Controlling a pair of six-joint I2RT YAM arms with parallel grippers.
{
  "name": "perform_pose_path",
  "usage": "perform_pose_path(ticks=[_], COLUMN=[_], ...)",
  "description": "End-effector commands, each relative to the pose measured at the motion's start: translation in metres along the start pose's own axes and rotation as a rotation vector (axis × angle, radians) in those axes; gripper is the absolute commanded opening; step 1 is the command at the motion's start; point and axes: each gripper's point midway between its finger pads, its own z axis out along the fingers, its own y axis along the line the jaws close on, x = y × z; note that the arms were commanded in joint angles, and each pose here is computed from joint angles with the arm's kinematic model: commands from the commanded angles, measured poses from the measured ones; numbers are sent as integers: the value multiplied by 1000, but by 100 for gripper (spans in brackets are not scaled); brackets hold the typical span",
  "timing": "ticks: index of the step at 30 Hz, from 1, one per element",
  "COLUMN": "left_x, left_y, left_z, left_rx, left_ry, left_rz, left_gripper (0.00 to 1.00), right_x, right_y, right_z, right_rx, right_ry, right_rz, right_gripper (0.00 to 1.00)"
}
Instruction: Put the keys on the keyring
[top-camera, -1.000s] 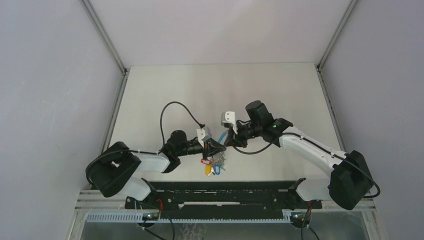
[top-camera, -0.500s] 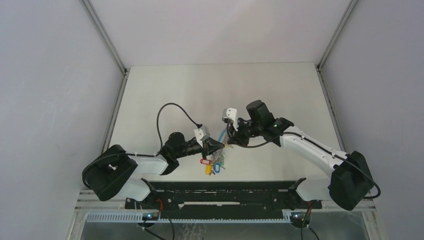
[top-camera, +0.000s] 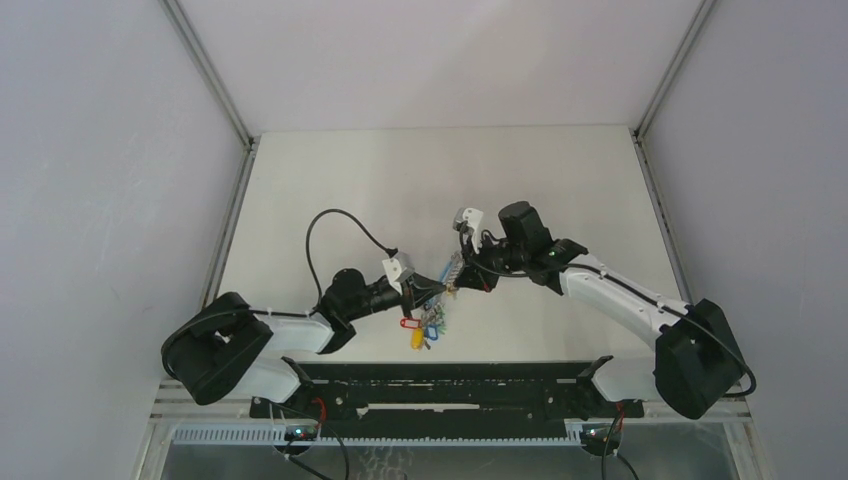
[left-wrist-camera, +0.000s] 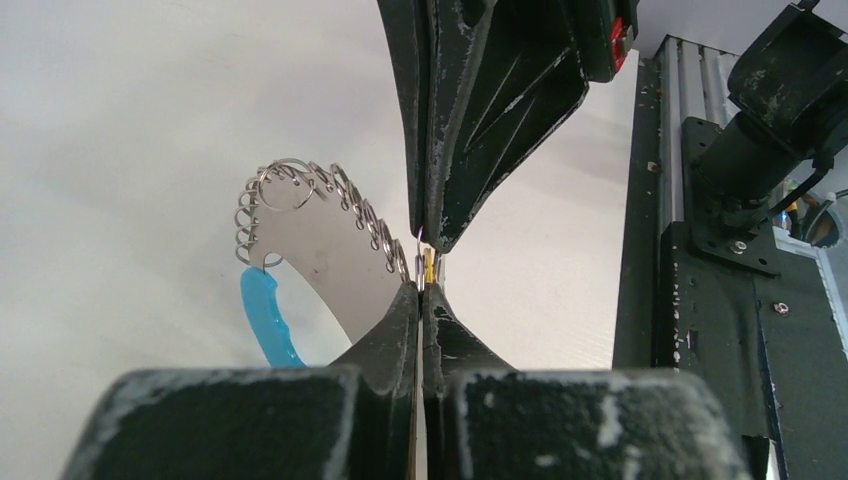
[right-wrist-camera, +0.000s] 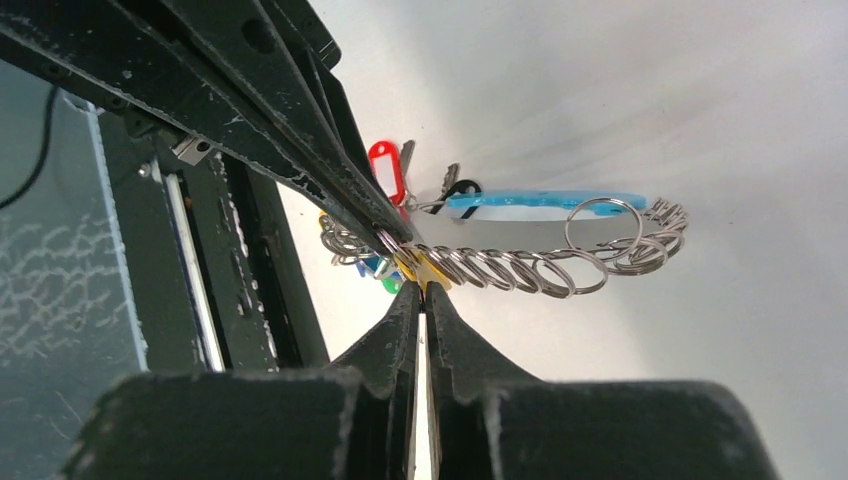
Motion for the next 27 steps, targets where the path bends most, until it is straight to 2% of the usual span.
perform_pose_path(ticks=[1,9,13,16,24,27], left_x=[-31,-33,-34,-36,-36,-37], left_y=[3,2,2,2,3,4], left_z=[-5,-5,-6,-6,-6,-6], left_rx=[-34,-30,-31,-34,-42,-45], left_ry=[-125,-138,-146,-154,-161,-165], left_rz=[49,42,38,36,32,28], left_gripper=[0,0,0,0,0,0], right_x=[4,-9,-13,-13,-14,-14], right_y=[-7,-4,0,4,4,4], right_z=[7,15,16,18,18,18], right_rx=[-21,-106,-150,-190,-217,-229], right_ry=[-31,-121,-148,-157,-193,-203], right_rz=[120,94,63,51,18,-1], right_gripper=[0,0,14,20,20,23])
